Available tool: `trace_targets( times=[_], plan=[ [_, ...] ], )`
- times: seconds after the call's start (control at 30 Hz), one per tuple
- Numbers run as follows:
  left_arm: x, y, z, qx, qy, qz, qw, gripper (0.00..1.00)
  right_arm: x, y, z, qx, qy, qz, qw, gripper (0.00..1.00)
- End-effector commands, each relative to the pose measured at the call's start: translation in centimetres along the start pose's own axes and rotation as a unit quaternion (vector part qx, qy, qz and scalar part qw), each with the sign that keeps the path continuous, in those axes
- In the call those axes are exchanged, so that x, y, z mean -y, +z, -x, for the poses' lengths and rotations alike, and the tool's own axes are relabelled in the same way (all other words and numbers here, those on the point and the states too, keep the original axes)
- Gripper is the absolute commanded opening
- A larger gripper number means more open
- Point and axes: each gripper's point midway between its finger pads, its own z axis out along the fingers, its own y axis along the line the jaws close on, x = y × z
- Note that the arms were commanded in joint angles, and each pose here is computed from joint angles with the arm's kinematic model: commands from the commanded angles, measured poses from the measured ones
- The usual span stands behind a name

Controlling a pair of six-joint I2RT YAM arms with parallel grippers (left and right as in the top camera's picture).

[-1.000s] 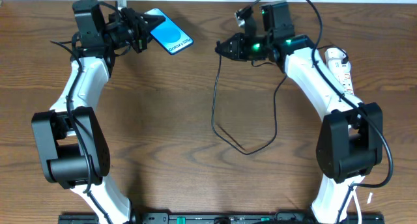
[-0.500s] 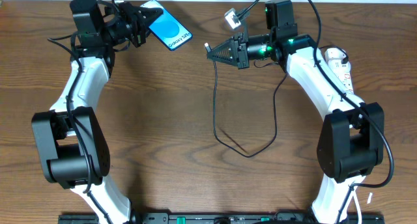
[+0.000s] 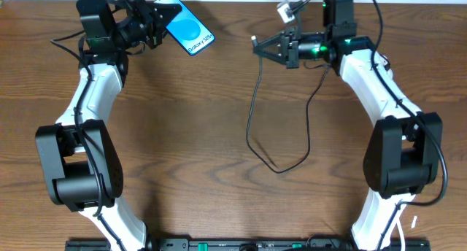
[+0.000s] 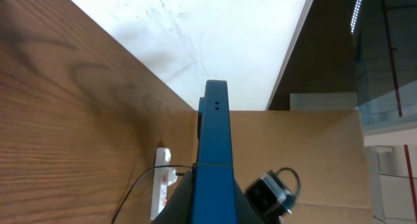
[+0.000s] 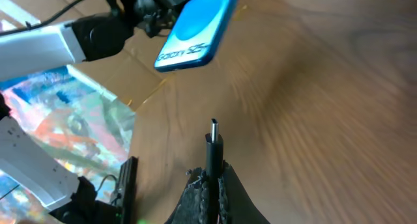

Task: Plug charger to phone and switch on socket
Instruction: 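Lift the plug with the right gripper and carry it toward the phone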

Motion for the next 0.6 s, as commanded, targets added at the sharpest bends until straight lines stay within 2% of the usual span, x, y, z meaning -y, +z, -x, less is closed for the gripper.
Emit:
trace_targets(
  times=[0.0,0.07,0.2,0.57],
  plan=[
    [2.7,-0.7,-0.1,0.003,0.043,-0.018,0.999,0.07,2.0,-0.3,-2.1,0.007,0.035,0.07,0.997,0.01],
    [2.7,-0.7,-0.1,0.003,0.052,-0.018,0.998,0.07,2.2,-0.2,-2.7,0.008,0.057,0.11,0.992,0.01],
    [2.7,-0.7,-0.1,0.003,0.062,-0.018,0.998,0.07,3.9,1.1,-4.4,-0.007,0.132,0.121,0.984,0.01],
    [3.0,-0.7,0.0,0.005,0.135,-0.022,0.991,0.07,1.2,6.0,-4.8,-0.045,0.105,0.16,0.981,0.01]
  ],
)
